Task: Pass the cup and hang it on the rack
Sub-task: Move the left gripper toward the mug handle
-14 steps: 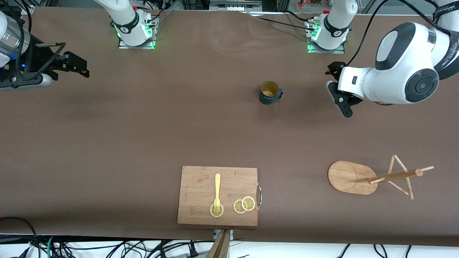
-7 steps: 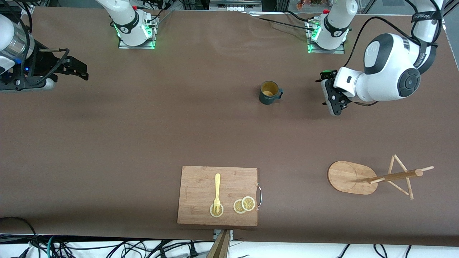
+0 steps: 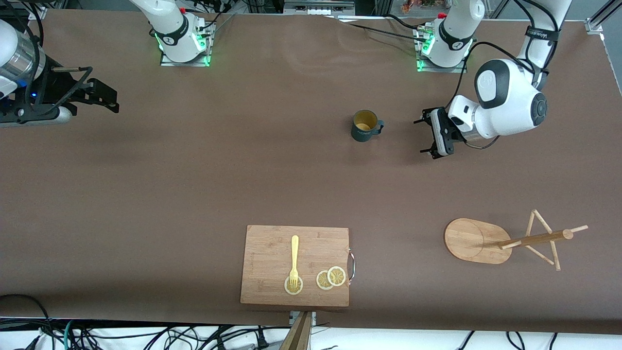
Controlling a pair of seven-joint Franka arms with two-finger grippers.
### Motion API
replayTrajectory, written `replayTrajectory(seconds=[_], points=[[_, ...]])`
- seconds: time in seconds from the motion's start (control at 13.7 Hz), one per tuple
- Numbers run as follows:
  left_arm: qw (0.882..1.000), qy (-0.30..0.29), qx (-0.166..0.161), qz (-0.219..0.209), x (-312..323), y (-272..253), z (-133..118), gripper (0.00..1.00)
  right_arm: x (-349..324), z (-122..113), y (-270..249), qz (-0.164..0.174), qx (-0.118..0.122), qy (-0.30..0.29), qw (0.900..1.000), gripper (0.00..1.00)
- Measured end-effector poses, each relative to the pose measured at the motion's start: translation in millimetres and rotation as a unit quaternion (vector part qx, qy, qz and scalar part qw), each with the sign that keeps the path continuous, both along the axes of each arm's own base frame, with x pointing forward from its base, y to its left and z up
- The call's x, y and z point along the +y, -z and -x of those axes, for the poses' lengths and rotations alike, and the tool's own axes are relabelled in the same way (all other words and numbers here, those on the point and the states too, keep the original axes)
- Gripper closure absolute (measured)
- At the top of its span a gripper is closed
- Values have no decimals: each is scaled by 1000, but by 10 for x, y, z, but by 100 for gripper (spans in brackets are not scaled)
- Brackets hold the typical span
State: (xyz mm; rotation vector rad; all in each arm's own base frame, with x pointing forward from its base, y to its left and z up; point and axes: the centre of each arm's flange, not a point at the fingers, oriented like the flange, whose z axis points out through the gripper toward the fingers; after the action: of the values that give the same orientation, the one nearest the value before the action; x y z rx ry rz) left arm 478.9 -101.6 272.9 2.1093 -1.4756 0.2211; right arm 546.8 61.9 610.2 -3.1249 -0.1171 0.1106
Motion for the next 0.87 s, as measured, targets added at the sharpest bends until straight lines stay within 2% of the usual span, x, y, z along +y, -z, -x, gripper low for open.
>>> replayTrajectory(seconds=[0.22,0.66,0.87], points=[[999,6,-29,45,-28,258,53,0,-13,-11,-149,-1,-16,1,1000,0],[988,1,-86,128,-80,800,384,0,-38,-15,-158,10,-18,1,1000,0],[982,-2,-109,156,-70,1060,572,0,-42,-23,-143,18,-17,-1,1000,0]])
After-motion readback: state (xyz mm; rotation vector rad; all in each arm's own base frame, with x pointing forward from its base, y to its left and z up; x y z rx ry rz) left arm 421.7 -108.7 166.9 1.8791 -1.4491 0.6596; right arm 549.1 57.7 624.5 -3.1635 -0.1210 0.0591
